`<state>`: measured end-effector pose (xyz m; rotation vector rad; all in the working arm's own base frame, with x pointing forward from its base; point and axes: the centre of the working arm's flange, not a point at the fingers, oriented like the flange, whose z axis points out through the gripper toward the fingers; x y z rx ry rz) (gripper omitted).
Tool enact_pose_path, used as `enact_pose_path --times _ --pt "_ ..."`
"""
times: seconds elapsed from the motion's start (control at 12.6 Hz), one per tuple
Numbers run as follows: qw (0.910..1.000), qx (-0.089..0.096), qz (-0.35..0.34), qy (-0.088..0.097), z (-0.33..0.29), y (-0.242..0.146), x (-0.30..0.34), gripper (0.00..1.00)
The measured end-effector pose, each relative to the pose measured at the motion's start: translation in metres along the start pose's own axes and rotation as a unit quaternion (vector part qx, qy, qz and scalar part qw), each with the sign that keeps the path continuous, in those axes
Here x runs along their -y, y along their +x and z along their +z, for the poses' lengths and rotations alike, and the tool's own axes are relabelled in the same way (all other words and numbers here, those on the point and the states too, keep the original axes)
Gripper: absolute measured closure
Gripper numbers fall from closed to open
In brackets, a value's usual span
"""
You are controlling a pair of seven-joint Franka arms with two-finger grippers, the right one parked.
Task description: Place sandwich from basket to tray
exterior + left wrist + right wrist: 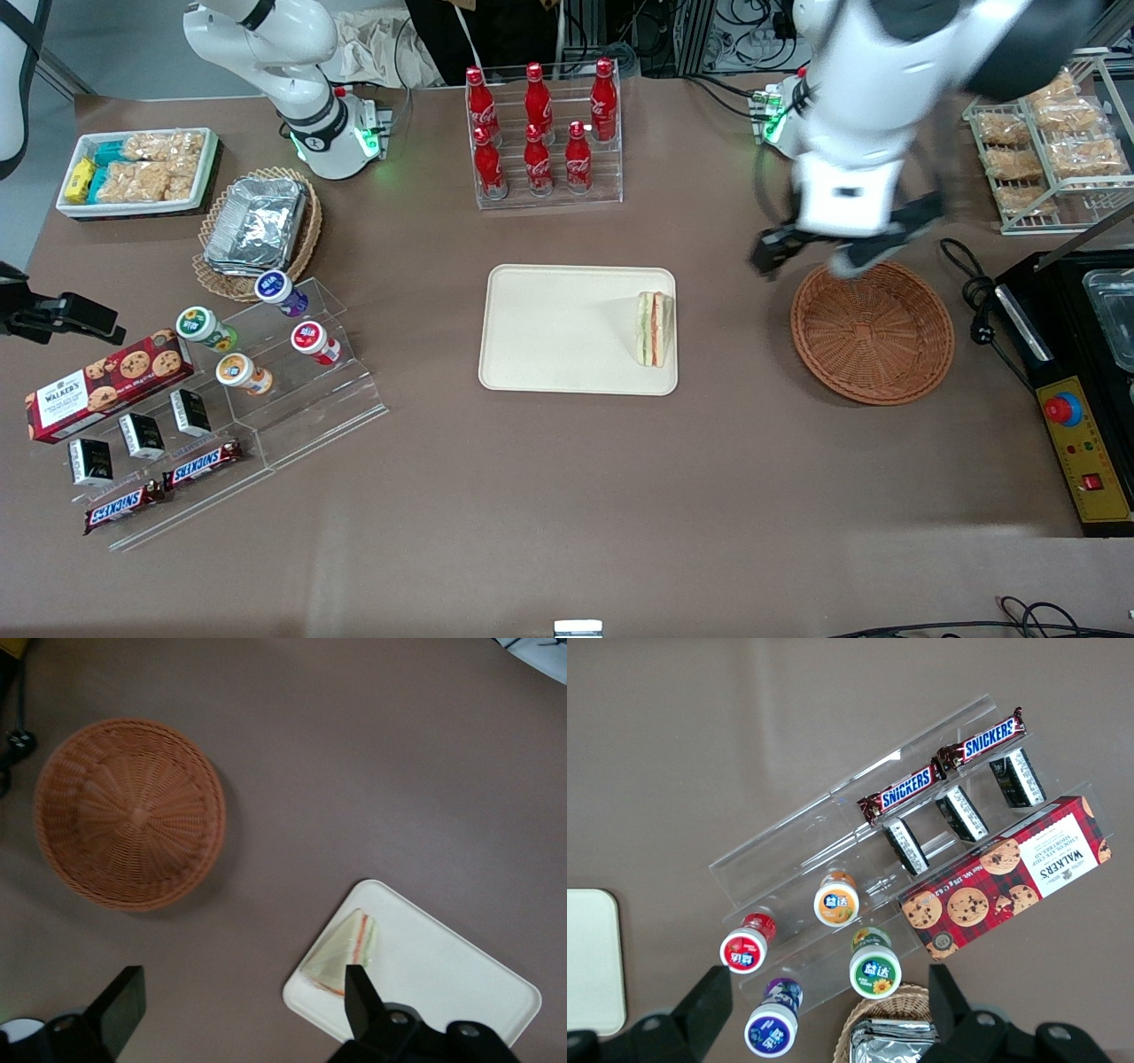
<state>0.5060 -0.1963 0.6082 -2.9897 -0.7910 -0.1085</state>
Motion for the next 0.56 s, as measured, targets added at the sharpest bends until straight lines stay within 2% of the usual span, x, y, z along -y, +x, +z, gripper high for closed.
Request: enact_pose_path --times 0.16,0.32,0.56 --pt "0.998 0.025 0.057 -0.001 -0.026 0.041 0.085 0.0" --pt "0.9949 0.033 0.095 -0.014 -0.039 0.069 0.149 0.0" --pt "0.9932 0.036 0.11 -0.015 -0.036 0.077 0.162 0.0"
